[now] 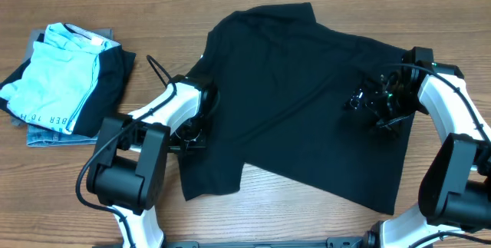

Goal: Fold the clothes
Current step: 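Hold the shirt with both grippers, left pulling its left side outward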

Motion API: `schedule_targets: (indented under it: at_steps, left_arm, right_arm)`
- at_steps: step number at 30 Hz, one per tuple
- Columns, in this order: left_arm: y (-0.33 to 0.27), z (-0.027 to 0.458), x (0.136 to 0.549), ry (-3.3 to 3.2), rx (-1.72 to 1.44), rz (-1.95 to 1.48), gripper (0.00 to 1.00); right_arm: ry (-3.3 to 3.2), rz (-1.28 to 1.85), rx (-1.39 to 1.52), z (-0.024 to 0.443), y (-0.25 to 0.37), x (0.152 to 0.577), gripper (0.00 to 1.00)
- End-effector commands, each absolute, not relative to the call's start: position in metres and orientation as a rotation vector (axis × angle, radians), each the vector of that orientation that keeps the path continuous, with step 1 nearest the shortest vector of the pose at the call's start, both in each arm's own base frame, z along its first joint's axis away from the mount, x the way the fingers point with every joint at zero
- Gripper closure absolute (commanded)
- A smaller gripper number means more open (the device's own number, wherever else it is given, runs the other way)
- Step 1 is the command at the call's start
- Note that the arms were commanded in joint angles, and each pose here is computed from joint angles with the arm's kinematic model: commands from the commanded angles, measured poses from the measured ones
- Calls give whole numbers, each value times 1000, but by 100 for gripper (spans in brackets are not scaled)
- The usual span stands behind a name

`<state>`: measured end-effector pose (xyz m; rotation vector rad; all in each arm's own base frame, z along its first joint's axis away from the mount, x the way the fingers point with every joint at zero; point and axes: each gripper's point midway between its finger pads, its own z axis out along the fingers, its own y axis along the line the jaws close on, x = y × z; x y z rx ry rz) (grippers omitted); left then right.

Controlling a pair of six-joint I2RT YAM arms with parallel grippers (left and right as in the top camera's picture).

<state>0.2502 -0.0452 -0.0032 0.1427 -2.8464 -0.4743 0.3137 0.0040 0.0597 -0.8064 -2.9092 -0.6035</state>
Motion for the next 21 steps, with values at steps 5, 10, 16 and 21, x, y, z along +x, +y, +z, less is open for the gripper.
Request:
schedule_targets:
  at_steps: [5, 10, 16, 21]
  left_arm:
    - [-61, 26, 273, -2895, 189, -393, 96]
    - [-90, 73, 291, -3057, 194, -147, 96]
    - [-101, 127, 299, -3246, 189, 49, 82]
    - [-125, 141, 295, -3247, 68, 292, 41]
  right_arm:
    - [-2959, -627, -802, 73, 3, 322, 0]
    - [-2958, -626, -802, 73, 3, 322, 0]
    - [-2958, -626, -802, 73, 3, 322, 0]
    - [-2958, -626, -802, 73, 3, 322, 0]
